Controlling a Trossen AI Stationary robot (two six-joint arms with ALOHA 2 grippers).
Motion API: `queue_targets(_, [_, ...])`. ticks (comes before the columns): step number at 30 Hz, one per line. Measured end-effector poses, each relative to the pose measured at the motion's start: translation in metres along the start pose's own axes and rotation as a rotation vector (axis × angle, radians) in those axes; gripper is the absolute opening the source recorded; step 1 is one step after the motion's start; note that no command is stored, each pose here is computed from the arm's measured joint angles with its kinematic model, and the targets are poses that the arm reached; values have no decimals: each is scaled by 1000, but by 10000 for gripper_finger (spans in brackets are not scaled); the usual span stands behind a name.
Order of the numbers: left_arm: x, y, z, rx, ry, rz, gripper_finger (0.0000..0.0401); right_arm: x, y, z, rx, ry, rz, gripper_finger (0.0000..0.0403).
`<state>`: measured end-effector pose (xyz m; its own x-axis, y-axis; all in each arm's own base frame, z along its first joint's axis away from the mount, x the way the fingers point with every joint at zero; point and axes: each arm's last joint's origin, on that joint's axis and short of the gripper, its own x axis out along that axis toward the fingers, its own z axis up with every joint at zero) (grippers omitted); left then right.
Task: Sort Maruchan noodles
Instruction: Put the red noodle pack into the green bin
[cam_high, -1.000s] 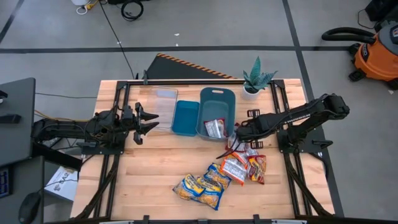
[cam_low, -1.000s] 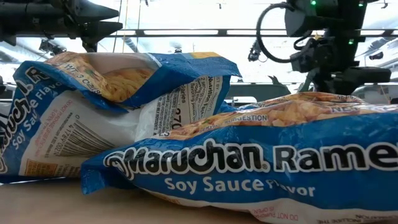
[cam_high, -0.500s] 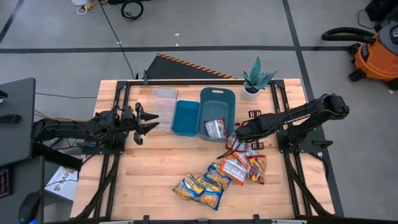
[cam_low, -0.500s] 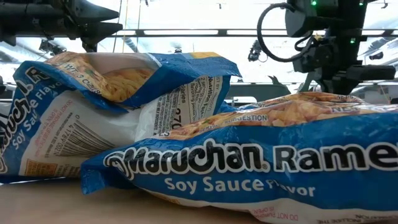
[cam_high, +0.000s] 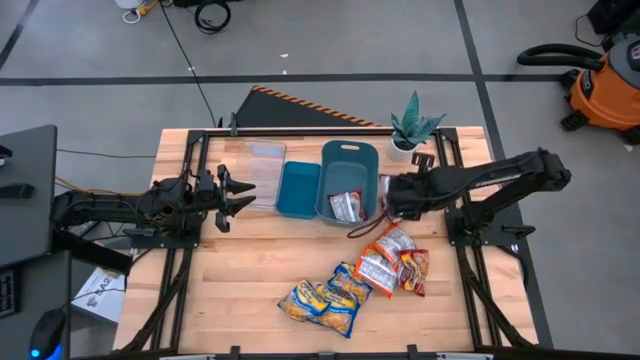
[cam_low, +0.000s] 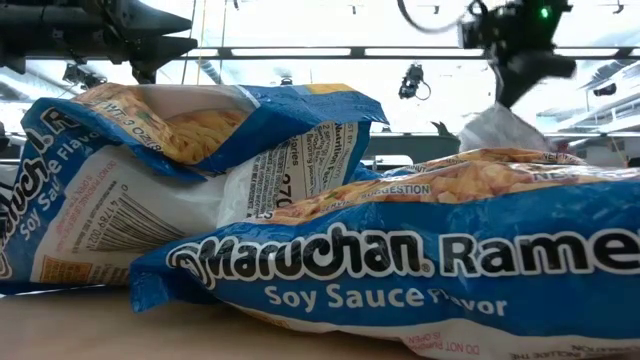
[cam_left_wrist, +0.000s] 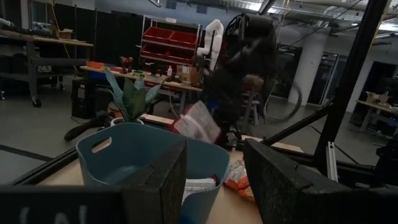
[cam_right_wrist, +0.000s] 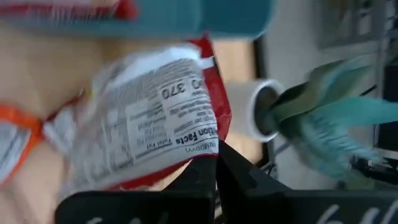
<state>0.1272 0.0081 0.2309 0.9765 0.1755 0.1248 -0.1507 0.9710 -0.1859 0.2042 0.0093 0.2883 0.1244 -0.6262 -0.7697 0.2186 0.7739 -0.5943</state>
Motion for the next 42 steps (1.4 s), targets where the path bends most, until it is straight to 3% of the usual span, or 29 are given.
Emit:
queue_targets(5, [0, 0, 0, 0, -1, 2, 167, -22, -22, 9, 113, -144, -68, 7])
queue_targets(11, [0, 0, 0, 1, -2, 11, 167, -34, -39, 26, 217, -304, -68, 7])
queue_targets(22, [0, 0, 0, 9, -2, 11, 167, -26, -68, 61, 379, -544, 70, 7])
queue_targets(26, [0, 0, 0, 9, -2, 11, 167, -9, -76, 72, 409, -563, 130, 7])
queue_targets(32, [0, 0, 0, 9, -1, 11, 167, 41, -72, 91, 432, -540, 232, 7])
queue_targets(42, [0, 0, 0, 9, 3, 12, 167, 116, -59, 98, 423, -361, 349, 12])
